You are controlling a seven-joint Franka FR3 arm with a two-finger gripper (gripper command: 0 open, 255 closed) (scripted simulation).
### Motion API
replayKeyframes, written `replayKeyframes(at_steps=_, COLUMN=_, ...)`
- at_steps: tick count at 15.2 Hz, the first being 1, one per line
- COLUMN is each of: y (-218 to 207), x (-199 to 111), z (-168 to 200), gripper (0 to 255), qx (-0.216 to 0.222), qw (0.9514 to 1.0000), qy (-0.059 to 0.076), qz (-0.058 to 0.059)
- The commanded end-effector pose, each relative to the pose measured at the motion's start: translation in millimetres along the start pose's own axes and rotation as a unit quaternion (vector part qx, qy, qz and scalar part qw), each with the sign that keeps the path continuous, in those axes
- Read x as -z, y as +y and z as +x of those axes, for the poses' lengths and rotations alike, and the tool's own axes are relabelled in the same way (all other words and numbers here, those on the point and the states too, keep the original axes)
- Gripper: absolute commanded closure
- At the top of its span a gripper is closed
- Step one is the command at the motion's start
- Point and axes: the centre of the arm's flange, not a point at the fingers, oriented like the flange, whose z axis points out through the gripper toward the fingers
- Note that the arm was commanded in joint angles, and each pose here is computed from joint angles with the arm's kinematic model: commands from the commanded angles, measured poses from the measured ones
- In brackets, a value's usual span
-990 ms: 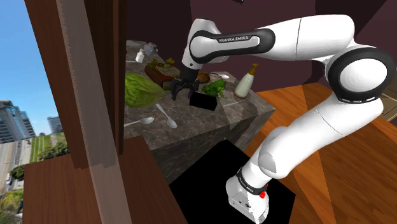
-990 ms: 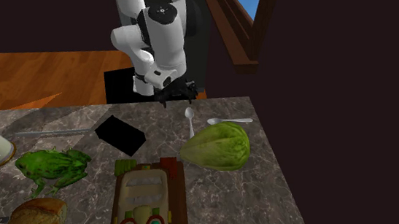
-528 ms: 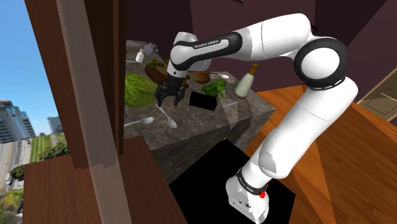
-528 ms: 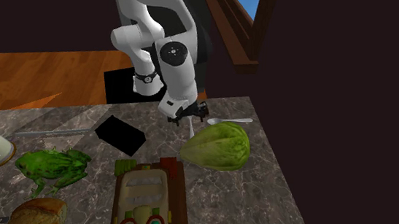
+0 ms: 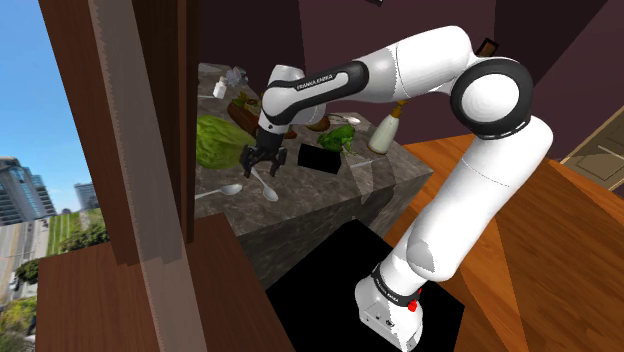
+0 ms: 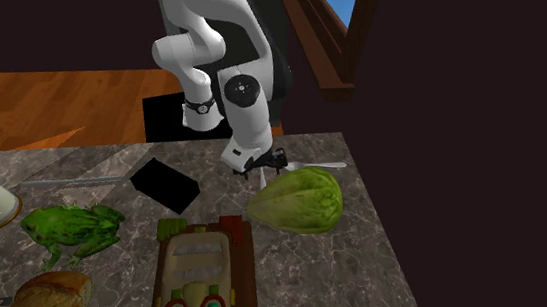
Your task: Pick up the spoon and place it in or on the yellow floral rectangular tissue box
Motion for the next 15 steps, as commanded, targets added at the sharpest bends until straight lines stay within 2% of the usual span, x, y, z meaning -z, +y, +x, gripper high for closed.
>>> replayKeyframes(at_steps=1, y=0.5, x=-1.4, z=0.3, gripper=0, qx=0.000, qw=1.0000, qy=0.000, qz=0.000)
replayKeyframes(at_steps=6, y=0.4, x=-1.3, z=0.3, gripper=0, qx=0.000, qw=1.0000, qy=0.000, qz=0.000)
replayKeyframes(at_steps=7, y=0.4, x=-1.3, z=0.3, gripper=255, qx=0.000, qw=1.0000, qy=0.000, qz=0.000)
replayKeyframes(at_steps=15, y=0.2, x=-1.5, z=0.7, gripper=255, qx=0.000, qw=1.0000, qy=0.000, qz=0.000)
